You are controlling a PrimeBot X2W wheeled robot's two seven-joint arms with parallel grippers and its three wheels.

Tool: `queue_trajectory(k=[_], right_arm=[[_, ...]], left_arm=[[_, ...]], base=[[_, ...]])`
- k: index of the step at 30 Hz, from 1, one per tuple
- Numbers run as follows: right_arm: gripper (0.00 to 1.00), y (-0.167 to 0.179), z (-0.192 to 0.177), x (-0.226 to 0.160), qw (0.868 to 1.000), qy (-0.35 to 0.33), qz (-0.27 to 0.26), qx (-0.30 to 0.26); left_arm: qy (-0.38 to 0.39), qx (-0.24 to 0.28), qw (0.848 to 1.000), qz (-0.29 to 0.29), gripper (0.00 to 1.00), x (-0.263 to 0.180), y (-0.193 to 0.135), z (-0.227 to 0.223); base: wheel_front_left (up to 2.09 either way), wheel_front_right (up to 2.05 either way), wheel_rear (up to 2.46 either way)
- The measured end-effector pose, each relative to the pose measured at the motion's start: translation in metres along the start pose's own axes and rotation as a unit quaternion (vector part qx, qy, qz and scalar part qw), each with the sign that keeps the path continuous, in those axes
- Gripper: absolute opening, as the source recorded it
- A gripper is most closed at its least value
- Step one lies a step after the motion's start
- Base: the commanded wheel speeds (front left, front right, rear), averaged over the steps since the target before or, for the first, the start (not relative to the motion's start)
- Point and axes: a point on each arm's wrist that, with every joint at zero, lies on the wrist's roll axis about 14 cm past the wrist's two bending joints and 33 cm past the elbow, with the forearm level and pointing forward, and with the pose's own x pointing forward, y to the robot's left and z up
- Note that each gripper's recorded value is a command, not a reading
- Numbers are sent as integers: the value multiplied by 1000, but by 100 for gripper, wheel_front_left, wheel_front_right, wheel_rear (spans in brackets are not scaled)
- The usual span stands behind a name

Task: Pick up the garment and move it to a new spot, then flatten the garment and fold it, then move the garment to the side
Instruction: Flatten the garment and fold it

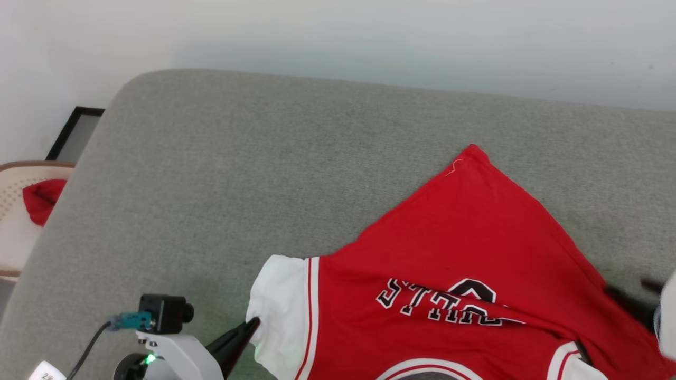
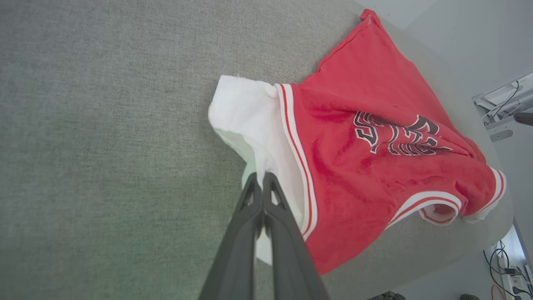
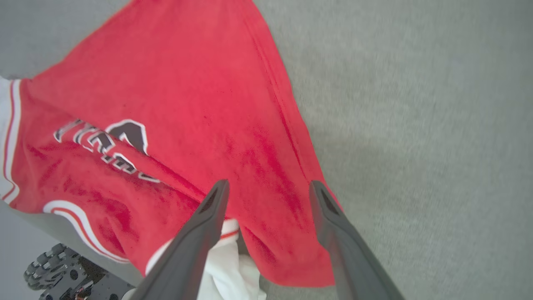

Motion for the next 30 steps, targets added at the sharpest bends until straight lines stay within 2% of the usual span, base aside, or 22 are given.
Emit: queue_trajectory(k=[2,5,9,17,23,30], right_arm=[[100,10,28,0,999,-41,6,-23],[100,25,80,1,990,-124,8,-72],[100,48,115,22,977,-177,29,-111],[100,66,145,84,970,-165,41,-171],[100,68,150,127,972,-122,39,-196],[100,61,137,170,977,-46,30,-204]], left_arm=[[-1,-3,1000,1,0,-2,0,-1],[-2,-5,1000,5,0,-3,2,-1],[-4,-14,1000,-1,0,-3,-2,-2],[-6,-17,1000,1,0,-1,1,-1],[-3,-24,1000,8,0,2,6,-3],[3,-34,999,20,0,5,15,-9]], base=[[0,0,0],[0,0,0],[0,0,0],[0,0,0],[0,0,0],[0,0,0]])
